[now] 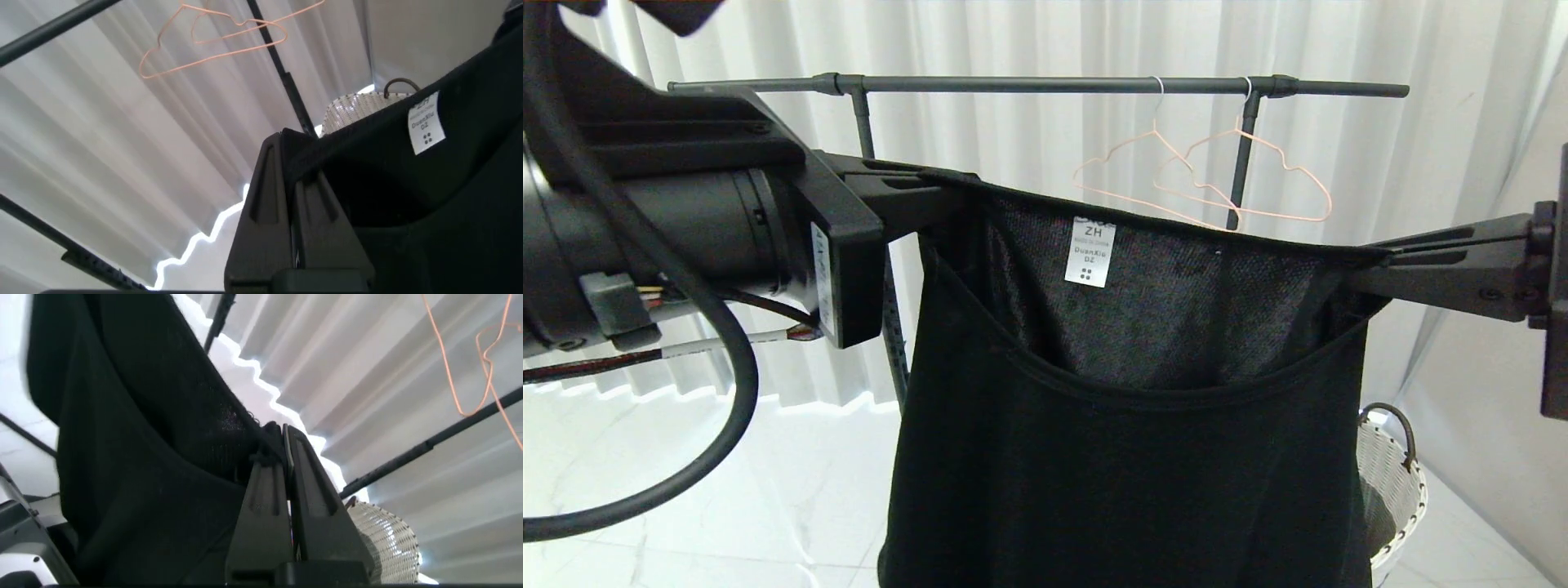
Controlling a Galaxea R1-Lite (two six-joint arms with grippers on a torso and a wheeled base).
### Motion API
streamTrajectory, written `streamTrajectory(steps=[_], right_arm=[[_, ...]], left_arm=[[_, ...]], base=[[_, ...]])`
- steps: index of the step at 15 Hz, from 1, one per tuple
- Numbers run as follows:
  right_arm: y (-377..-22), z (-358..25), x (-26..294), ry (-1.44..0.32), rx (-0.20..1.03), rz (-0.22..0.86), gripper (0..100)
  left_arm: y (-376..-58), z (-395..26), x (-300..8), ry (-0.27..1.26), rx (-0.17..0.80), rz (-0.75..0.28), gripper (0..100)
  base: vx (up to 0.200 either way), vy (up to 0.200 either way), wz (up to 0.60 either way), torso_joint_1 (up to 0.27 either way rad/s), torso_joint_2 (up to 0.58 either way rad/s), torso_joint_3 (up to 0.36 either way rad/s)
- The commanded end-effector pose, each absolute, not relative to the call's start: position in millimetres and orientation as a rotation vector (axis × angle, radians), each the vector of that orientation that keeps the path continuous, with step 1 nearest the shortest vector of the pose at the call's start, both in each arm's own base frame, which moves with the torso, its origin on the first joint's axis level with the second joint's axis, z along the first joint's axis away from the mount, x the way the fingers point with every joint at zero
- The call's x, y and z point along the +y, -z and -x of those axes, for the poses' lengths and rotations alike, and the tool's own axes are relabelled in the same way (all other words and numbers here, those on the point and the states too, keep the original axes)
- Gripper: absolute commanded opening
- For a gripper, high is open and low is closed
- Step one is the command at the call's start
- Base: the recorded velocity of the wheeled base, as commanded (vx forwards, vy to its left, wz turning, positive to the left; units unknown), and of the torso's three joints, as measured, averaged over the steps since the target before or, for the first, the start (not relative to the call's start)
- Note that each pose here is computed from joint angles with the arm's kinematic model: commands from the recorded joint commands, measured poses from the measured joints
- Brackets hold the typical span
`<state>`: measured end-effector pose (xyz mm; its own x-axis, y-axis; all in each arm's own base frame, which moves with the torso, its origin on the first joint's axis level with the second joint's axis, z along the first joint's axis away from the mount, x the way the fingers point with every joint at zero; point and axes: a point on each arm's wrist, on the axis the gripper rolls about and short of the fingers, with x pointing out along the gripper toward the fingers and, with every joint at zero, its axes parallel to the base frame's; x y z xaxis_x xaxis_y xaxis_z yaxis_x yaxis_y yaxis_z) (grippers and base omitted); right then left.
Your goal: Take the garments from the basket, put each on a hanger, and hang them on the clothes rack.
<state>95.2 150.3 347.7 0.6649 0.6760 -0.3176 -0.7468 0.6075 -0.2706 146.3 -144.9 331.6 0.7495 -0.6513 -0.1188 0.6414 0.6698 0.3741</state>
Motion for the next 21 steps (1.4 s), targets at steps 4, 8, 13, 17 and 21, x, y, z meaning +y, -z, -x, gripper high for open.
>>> streamTrajectory(steps=[4, 8, 13, 17, 21], right_arm=[[-349, -94, 149, -0.826, 0.188, 0.397, 0], [-347, -94, 149, -0.825, 0.193, 0.401, 100], [-340, -88, 139, -0.829, 0.201, 0.412, 100], [-331, -75, 97, -0.700, 0.230, 0.445, 100], [-324, -80, 40, -0.251, 0.395, 0.431, 100]], left_arm=[[-332, -148, -146, 0.724, -0.025, -0.413, 0], [-333, -147, -145, 0.724, -0.027, -0.410, 0], [-333, -150, -143, 0.709, -0.026, -0.410, 0], [-333, -160, -127, 0.572, -0.017, -0.458, 0], [-320, -159, -96, 0.417, 0.042, -0.469, 0]], base=[[0.000, 0.000, 0.00, 0.000, 0.00, 0.000], [0.000, 0.000, 0.00, 0.000, 0.00, 0.000], [0.000, 0.000, 0.00, 0.000, 0.00, 0.000], [0.000, 0.000, 0.00, 0.000, 0.00, 0.000], [0.000, 0.000, 0.00, 0.000, 0.00, 0.000]])
